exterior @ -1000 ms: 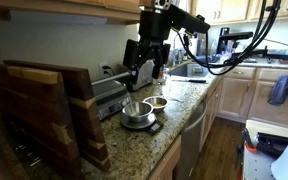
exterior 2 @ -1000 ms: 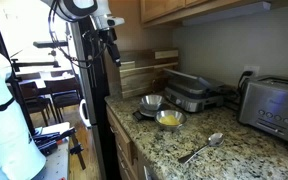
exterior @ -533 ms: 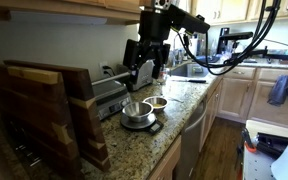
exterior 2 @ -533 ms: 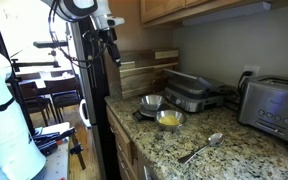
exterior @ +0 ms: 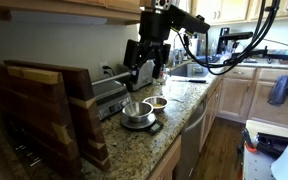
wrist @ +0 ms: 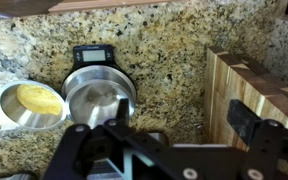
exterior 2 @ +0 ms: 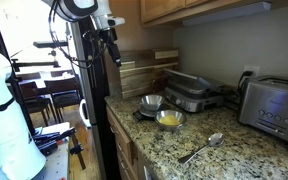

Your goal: Use the spoon to scoop some powder from the bowl on the right into the bowl on the left

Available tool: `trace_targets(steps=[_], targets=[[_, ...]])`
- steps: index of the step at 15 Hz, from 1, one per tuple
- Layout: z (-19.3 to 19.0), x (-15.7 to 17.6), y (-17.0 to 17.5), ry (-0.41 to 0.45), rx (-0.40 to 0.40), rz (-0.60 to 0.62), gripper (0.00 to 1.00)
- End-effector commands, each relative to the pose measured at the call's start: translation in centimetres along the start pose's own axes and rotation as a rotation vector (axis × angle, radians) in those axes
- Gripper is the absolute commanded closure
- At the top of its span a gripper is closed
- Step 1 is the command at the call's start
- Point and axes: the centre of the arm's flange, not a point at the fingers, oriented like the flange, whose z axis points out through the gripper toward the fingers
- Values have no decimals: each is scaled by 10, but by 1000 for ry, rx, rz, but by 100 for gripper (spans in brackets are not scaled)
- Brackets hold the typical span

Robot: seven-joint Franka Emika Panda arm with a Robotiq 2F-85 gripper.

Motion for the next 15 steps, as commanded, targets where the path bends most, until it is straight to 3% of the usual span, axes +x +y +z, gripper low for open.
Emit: trace_targets(steps=[1, 6, 15], targets=[[-5, 9, 22, -23, -13, 6, 0], [-3, 27, 67, -75, -59, 23, 0], [20, 64, 156, -140, -79, -56, 0]])
